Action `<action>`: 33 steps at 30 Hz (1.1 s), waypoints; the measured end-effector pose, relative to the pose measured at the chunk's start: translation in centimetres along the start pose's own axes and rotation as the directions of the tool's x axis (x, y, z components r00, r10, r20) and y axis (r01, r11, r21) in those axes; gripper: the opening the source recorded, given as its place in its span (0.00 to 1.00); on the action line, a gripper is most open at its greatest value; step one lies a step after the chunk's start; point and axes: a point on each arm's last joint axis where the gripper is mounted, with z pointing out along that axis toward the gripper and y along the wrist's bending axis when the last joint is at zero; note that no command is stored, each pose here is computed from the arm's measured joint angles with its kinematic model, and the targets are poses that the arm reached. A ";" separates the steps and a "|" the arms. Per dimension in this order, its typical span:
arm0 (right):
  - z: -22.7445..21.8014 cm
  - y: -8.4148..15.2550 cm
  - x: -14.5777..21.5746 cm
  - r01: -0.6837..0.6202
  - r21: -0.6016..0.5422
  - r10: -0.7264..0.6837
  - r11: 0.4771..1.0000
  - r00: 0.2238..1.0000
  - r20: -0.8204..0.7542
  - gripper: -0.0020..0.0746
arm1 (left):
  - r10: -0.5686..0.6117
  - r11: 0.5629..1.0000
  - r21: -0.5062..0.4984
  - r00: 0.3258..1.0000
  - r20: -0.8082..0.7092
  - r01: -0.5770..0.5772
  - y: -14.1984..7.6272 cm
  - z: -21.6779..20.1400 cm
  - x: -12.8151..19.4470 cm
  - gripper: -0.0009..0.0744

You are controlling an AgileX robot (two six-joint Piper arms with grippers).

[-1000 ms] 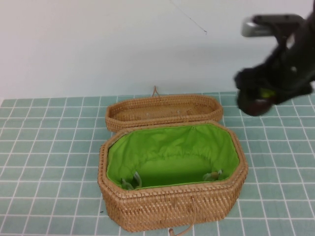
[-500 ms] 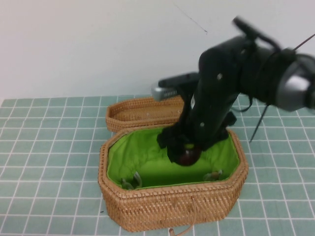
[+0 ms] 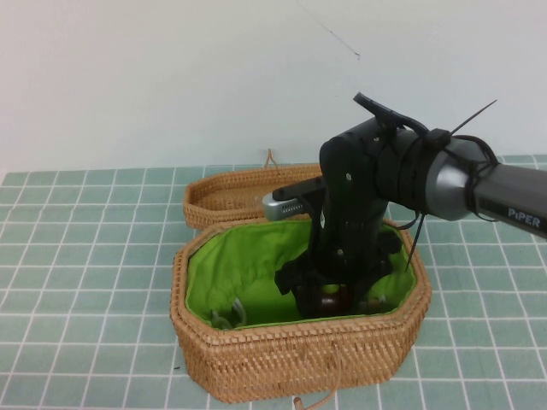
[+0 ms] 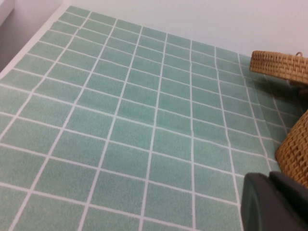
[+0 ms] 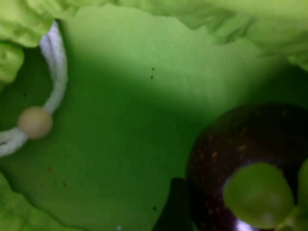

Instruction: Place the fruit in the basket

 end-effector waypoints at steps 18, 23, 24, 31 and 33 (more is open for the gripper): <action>-5.4 0.4 -2.2 0.024 0.018 -0.024 1.000 0.999 0.035 0.92 | 0.000 1.000 0.000 1.000 0.000 0.000 0.0 0.0 0.0 0.01; -9.4 1.0 -3.1 0.053 -0.027 -0.048 0.998 0.987 0.153 0.59 | 0.000 1.000 0.000 1.000 0.000 0.000 0.0 0.0 0.0 0.01; -10.4 1.0 -3.0 0.062 -0.038 -0.055 0.997 0.983 0.173 0.46 | 0.000 1.000 0.000 1.000 0.000 0.000 0.0 0.0 0.0 0.01; -18.6 -0.2 -1.2 0.081 0.048 -0.093 0.996 0.931 0.354 0.06 | 0.000 1.000 0.000 1.000 0.000 0.000 0.0 0.0 0.0 0.01; -22.1 -1.1 0.1 0.058 0.109 -0.100 0.992 0.897 0.431 0.04 | 0.000 1.000 0.000 1.000 0.000 0.000 0.0 0.0 0.0 0.01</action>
